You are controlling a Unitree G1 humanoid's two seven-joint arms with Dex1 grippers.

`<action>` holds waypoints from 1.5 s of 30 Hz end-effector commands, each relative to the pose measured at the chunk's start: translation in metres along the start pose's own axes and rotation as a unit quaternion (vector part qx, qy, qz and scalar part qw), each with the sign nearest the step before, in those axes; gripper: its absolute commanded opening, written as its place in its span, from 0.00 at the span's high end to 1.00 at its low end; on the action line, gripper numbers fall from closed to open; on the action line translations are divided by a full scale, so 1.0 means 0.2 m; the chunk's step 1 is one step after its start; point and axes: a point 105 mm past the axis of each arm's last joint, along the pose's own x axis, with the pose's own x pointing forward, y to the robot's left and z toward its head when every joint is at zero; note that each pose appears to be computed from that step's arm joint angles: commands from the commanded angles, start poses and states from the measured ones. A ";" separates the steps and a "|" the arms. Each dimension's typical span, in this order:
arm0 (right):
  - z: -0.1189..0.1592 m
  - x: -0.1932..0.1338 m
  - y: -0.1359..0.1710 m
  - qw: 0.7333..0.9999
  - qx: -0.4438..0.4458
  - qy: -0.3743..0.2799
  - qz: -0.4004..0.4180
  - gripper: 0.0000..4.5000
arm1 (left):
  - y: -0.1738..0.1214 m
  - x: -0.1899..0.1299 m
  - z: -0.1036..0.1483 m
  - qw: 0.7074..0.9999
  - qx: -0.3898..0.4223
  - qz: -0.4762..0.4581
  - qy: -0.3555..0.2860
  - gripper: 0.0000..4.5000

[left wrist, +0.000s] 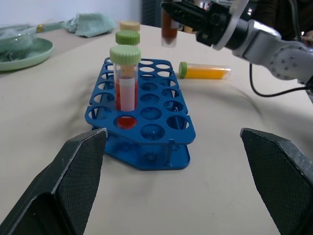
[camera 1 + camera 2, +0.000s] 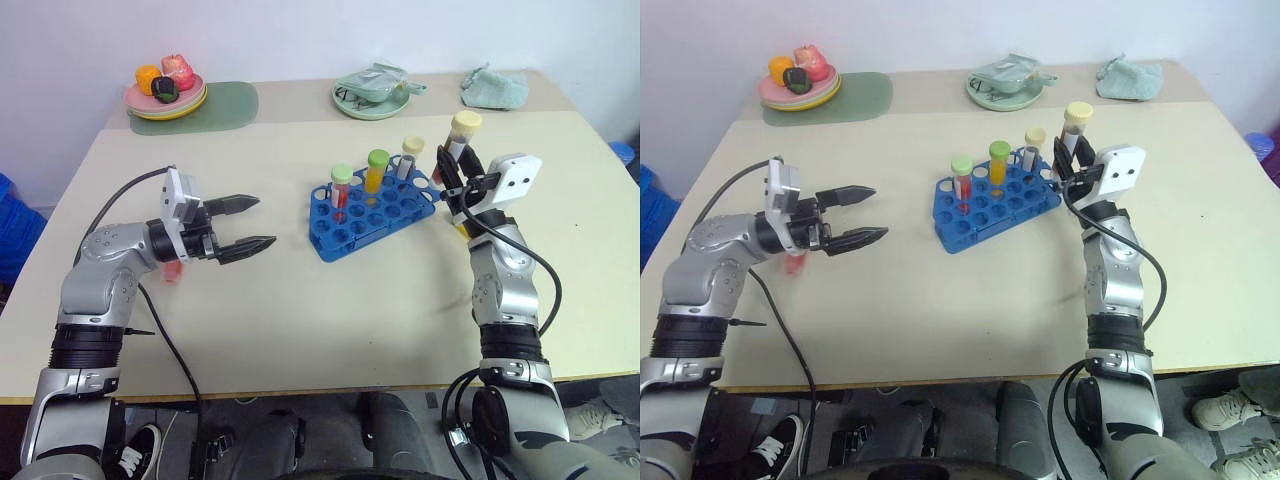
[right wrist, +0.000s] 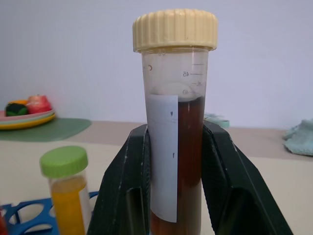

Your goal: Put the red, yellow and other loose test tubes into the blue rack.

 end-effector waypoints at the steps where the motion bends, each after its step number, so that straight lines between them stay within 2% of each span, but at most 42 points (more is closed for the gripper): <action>1: 0.04 0.04 0.01 1.000 -0.003 -0.026 0.000 0.80 | -0.01 0.00 0.05 1.000 0.024 -0.002 -0.004 0.00; 15: -0.07 0.04 0.05 1.000 -0.013 0.000 0.015 0.80 | -0.02 -0.01 0.05 1.000 0.023 0.001 -0.003 0.00; 45: -0.14 -0.01 -0.01 1.000 -0.018 0.018 -0.004 0.80 | -0.03 -0.02 0.06 1.000 0.024 0.000 -0.003 0.00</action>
